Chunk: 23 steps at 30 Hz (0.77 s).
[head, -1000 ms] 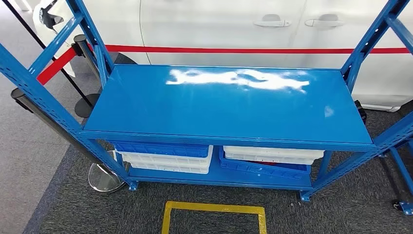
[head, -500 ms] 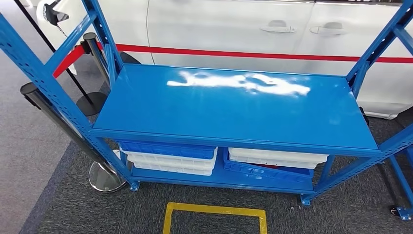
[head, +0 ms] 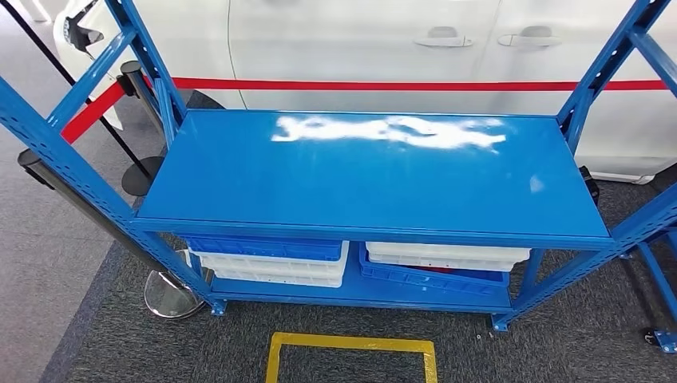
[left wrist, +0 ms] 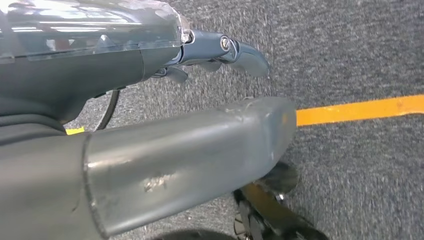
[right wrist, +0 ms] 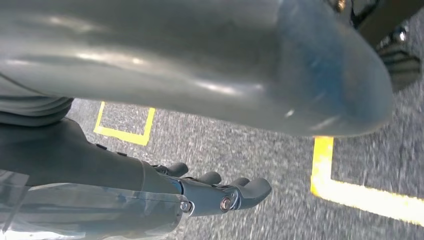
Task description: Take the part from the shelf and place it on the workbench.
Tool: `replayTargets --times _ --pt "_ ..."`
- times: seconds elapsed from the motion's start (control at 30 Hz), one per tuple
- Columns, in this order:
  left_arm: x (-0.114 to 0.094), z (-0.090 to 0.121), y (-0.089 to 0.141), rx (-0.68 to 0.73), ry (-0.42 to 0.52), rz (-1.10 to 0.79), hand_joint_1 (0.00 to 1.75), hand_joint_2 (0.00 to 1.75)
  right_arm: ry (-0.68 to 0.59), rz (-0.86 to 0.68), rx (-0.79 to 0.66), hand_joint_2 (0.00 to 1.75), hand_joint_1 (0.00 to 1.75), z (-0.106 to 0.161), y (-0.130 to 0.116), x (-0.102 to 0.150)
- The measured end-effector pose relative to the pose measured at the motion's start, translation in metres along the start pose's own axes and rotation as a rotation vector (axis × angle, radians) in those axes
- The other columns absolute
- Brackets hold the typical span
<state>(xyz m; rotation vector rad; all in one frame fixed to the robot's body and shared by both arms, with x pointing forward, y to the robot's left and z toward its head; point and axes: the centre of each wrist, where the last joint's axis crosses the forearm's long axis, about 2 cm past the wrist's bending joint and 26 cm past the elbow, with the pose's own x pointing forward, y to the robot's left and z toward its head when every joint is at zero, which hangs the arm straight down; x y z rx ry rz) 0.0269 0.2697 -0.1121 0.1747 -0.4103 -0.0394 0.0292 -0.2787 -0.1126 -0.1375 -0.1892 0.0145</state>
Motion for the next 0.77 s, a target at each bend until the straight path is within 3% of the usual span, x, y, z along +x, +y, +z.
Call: replayTargets --times 0.07,0.13,0.27,0.57,0.6,0.7,0.73,0.77 --pt "-0.0008 0.0002 0.0004 0.004 0.005 -0.001 0.00 0.00 -0.003 -0.001 -0.003 1.75 0.00 0.0000 -0.0001 -0.0001" --pt "-0.0015 0.0004 0.0006 0.006 0.010 -0.001 0.00 0.00 -0.005 0.001 -0.006 1.75 0.00 0.0001 0.0003 -0.0001" --pt "-0.0006 0.0004 -0.0006 0.005 0.015 -0.001 0.00 0.00 0.003 -0.002 -0.018 0.00 0.00 -0.0001 -0.0005 0.0004" --pt "-0.0006 0.0004 -0.0006 0.013 0.020 0.003 0.00 0.00 0.007 -0.024 -0.021 0.00 0.00 -0.0001 -0.0011 0.0001" --pt "-0.0006 0.0004 -0.0006 0.014 0.021 0.004 0.00 0.44 0.007 -0.025 -0.021 0.00 0.00 -0.0001 -0.0011 0.0001" --pt "-0.0007 0.0005 -0.0002 0.030 0.029 0.002 0.00 1.75 0.009 -0.029 -0.022 1.31 0.00 -0.0001 -0.0013 0.0000" --pt "-0.0007 0.0004 0.0000 0.040 0.034 -0.003 0.00 1.75 0.010 -0.030 -0.022 1.75 0.00 -0.0001 -0.0013 -0.0001" --pt "-0.0006 0.0004 0.0002 0.046 0.037 -0.005 0.00 1.75 0.011 -0.031 -0.022 1.75 0.00 -0.0001 -0.0013 -0.0001"
